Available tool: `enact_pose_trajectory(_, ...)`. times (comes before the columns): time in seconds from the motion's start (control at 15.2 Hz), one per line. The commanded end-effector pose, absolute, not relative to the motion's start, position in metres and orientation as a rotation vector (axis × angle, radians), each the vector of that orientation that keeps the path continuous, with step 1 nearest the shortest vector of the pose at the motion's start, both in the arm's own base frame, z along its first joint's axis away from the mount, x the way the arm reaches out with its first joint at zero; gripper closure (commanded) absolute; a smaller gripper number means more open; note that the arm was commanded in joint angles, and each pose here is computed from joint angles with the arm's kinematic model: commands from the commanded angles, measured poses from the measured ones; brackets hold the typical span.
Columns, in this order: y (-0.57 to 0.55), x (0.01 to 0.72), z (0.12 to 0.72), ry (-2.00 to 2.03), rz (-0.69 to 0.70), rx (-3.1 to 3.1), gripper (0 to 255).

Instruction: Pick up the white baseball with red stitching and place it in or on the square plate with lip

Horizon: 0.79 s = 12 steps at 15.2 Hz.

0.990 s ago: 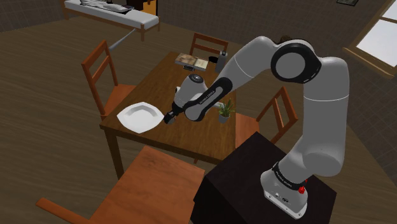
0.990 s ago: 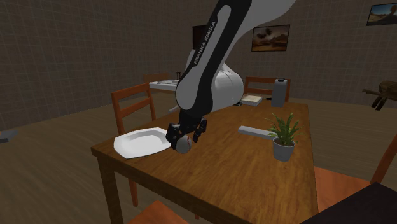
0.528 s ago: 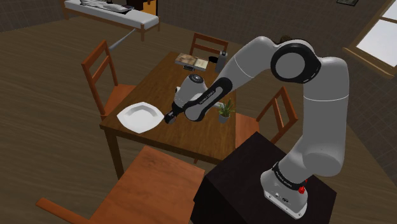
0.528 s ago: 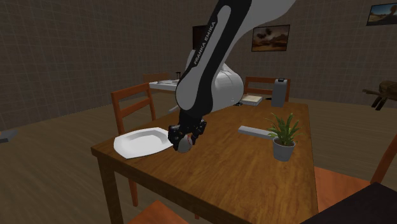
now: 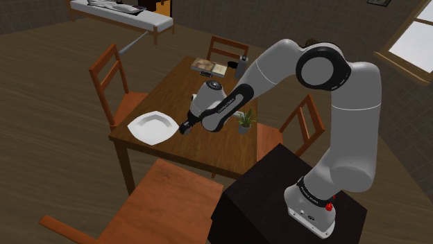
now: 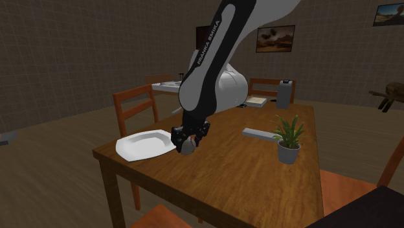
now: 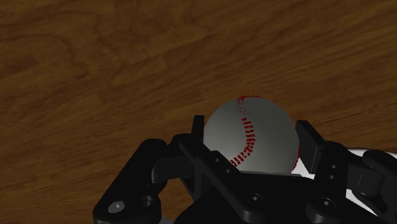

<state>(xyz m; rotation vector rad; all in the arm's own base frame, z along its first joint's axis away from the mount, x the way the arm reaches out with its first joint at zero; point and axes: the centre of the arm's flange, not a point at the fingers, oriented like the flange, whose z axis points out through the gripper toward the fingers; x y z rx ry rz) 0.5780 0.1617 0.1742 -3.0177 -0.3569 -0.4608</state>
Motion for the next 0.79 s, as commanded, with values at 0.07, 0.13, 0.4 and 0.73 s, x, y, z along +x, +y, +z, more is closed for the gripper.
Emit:
enact_pose_trajectory(0.07, 0.162, 0.578, 0.188, -0.357, -0.461, -3.018, 255)
enact_pose_trajectory(0.13, 0.162, 0.578, 0.193, -0.357, -0.461, -3.018, 255)
enact_pose_trajectory(0.4, 0.162, 0.578, 0.214, -0.357, -0.461, -3.018, 255)
enact_pose_trajectory(0.73, 0.162, 0.578, 0.24, -0.357, -0.461, -3.018, 255)
